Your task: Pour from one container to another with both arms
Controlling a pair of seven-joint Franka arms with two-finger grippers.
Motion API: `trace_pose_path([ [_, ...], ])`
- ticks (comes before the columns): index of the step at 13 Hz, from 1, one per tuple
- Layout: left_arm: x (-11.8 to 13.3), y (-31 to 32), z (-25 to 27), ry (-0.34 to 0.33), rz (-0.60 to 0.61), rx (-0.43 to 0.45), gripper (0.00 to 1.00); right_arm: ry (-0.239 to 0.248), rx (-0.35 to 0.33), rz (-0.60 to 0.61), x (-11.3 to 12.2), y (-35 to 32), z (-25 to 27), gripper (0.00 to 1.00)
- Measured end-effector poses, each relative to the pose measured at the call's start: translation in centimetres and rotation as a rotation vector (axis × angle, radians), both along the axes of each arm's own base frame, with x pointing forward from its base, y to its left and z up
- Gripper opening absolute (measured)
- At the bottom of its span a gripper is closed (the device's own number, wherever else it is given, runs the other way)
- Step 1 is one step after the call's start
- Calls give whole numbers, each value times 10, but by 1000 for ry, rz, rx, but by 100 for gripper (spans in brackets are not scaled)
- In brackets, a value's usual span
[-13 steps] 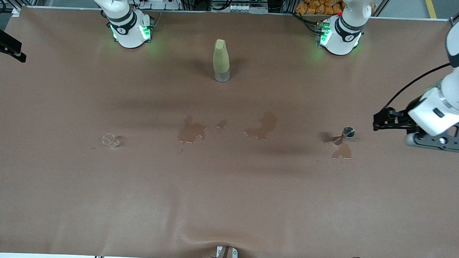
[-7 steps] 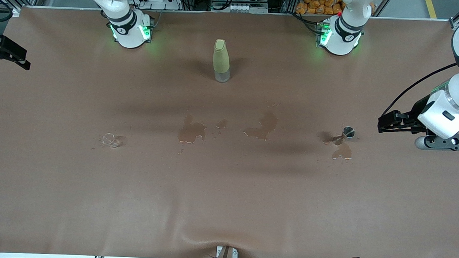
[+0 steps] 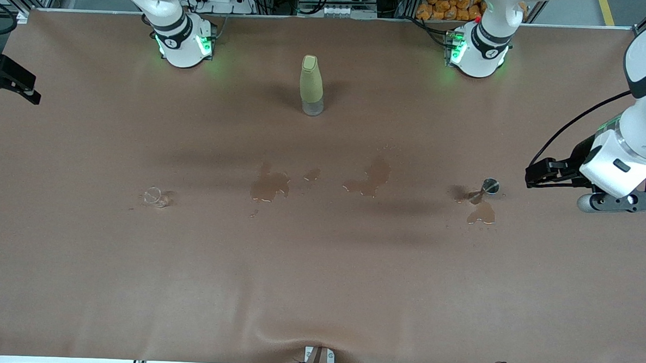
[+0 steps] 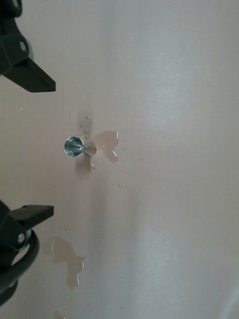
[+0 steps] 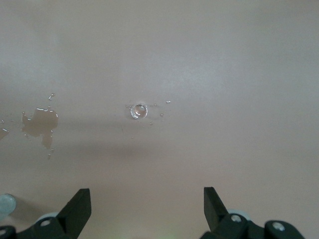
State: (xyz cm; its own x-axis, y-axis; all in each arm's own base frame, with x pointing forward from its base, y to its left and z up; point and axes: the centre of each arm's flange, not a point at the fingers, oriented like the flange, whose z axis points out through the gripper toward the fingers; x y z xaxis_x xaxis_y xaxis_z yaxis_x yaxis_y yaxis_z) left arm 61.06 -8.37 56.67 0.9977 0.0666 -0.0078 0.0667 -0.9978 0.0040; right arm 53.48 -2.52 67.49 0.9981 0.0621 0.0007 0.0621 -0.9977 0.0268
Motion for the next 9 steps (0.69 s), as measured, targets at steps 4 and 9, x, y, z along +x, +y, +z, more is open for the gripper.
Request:
trace_pose_path([
  [4, -9, 5, 8, -33, 16, 3, 100, -1, 20, -16, 1, -8, -1, 100],
  [9, -11, 9, 13, -43, 24, 4, 100, 2, 72, -15, 1, -5, -4, 100],
])
